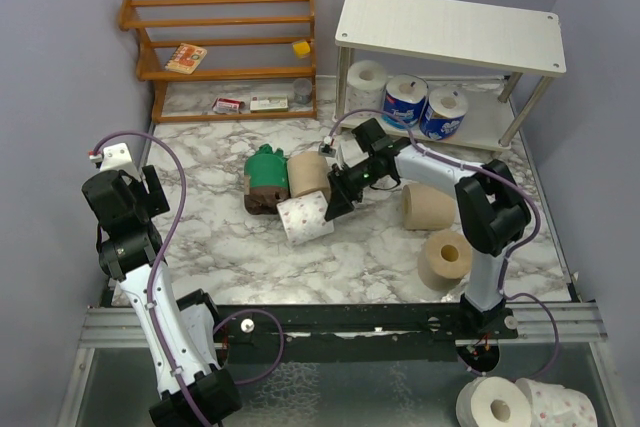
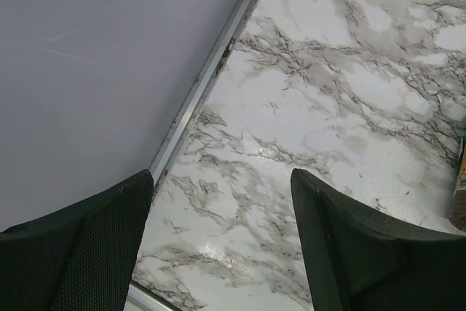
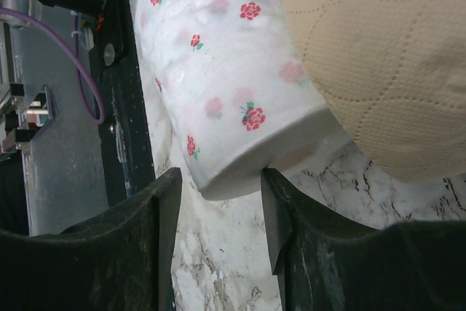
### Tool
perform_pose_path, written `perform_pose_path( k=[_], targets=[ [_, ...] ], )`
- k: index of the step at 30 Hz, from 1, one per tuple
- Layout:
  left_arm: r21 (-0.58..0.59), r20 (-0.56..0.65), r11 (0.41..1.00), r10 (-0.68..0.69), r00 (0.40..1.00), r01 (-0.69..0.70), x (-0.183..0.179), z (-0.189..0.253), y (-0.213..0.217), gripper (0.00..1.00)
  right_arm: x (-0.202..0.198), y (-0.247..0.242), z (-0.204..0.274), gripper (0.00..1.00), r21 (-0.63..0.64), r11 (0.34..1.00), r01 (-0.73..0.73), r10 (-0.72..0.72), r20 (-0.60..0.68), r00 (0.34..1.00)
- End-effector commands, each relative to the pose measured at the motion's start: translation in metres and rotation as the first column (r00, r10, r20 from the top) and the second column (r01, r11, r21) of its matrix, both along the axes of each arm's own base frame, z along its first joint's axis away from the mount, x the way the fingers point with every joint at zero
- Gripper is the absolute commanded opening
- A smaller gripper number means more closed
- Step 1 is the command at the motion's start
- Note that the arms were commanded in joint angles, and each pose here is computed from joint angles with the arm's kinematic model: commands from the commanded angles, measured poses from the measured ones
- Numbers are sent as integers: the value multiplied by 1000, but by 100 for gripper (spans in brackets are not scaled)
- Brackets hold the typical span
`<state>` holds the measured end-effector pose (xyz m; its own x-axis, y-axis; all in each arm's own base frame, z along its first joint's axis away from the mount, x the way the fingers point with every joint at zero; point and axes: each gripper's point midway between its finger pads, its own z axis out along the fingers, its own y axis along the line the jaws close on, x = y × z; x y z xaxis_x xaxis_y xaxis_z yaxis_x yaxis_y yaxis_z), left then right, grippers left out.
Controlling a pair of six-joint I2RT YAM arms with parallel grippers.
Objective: Place and organize the paper towels onto the shelf
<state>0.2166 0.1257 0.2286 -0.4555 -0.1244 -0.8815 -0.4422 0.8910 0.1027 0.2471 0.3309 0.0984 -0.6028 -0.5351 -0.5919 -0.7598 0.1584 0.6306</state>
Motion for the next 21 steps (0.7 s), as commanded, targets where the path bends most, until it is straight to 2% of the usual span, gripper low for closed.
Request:
perform_pose_path(
  k=[1, 7, 8, 9, 11, 12, 18, 21],
  targets=[
    [5, 11, 1000, -22, 1000, 22, 4, 1, -2, 79, 5, 15, 4, 49, 37, 999, -21, 20, 41, 999],
    [6, 11, 1000, -22, 1000, 21, 4, 1, -2, 79, -1, 19, -5, 47, 32, 999, -34, 33, 38, 999],
    [6, 12, 1000, -21, 1000, 21, 4, 1, -2, 79, -1, 20, -5, 42, 34, 999, -35, 34, 42, 999],
    [6, 13, 1000, -22, 1000, 22, 4, 1, -2, 79, -1, 20, -5, 33, 35, 999, -36, 34, 46, 998],
    [5, 10, 1000, -21, 1000, 21, 4, 0, -2, 79, 1, 21, -6, 4, 35, 999, -35, 33, 53, 998],
    [4, 9, 1000, -22, 1000, 22, 4, 0, -2, 79, 1, 21, -7, 1, 35, 999, -34, 32, 56, 998],
    [2, 4, 1000, -24, 1000, 24, 5, -1, -2, 78, 6, 20, 3, 1, 34, 999, -37, 33, 105, 994],
    [2, 2, 1000, -23, 1000, 23, 5, -2, -2, 78, 9, 12, 33, 1, 21, 999, -37, 31, 217, 976]
  ],
)
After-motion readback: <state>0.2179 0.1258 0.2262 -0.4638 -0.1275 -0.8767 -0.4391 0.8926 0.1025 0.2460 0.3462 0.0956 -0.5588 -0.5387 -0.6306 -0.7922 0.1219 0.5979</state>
